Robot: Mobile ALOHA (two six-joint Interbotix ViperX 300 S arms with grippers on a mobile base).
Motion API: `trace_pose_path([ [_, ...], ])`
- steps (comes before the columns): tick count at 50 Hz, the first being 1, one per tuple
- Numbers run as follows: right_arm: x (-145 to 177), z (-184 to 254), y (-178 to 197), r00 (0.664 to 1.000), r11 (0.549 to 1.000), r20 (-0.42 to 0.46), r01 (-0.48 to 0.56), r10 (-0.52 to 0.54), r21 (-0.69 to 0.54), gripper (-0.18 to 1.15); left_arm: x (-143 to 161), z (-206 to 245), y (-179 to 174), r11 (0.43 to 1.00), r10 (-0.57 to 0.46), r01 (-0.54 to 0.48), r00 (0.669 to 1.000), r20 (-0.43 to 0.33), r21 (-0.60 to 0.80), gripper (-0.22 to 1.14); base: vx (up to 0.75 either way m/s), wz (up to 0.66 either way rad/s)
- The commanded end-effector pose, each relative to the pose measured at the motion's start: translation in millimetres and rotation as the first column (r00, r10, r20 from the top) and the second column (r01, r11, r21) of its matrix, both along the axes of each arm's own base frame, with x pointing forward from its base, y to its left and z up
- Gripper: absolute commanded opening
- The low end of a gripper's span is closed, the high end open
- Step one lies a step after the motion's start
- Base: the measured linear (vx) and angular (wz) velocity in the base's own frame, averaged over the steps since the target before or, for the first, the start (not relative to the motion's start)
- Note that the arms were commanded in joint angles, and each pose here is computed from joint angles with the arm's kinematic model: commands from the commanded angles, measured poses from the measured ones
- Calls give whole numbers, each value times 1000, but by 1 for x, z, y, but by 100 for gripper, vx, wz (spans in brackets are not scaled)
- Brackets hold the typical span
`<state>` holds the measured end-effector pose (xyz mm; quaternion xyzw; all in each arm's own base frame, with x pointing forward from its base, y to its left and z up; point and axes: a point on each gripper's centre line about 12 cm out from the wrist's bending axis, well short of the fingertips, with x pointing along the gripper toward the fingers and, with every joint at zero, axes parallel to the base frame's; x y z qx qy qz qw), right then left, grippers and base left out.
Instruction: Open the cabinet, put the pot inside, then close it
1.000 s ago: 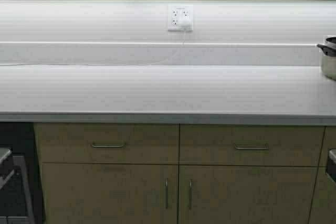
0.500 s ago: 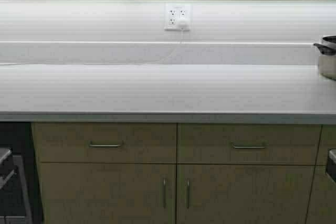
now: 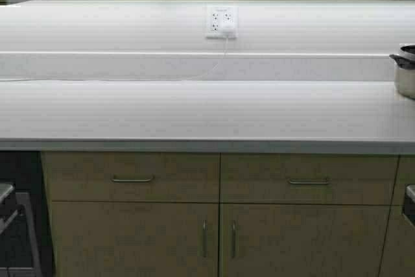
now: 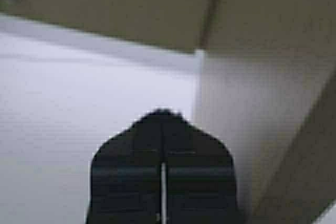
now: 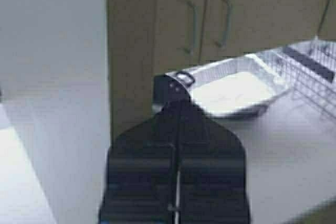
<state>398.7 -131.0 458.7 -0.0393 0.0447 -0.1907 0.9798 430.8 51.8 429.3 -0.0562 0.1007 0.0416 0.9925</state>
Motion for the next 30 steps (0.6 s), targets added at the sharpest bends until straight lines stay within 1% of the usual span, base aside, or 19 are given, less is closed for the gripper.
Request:
trace_pose_path([
  [1,-2,11,102,968,967,19,-250,251,-48,6,-29,12,-45,995,-98,98,994,42,4,4,-1,-5],
  [4,-12,5,134,944,943,5,-329,330,-55,6,-39,7,-62,991,-137,137,990,42,0,4,-1,-6],
  [9,-38,-9,182,891,889,-25,-454,453,-60,6,-58,-7,-95,976,-219,220,975,34,-4,4,-1,-4],
  [12,-56,-21,204,857,856,-43,-516,514,-43,6,-70,-13,-109,966,-258,258,966,35,-3,4,0,0],
  [16,-79,-38,222,817,818,-68,-575,572,-28,6,-83,-20,-123,954,-298,298,954,36,2,4,1,3],
  [21,-94,-51,225,802,804,-87,-594,591,-12,6,-100,-27,-126,949,-315,315,948,37,2,4,3,4],
  [30,-116,-65,219,801,804,-90,-594,593,9,6,-128,-35,-128,942,-335,335,941,42,-3,4,4,1],
])
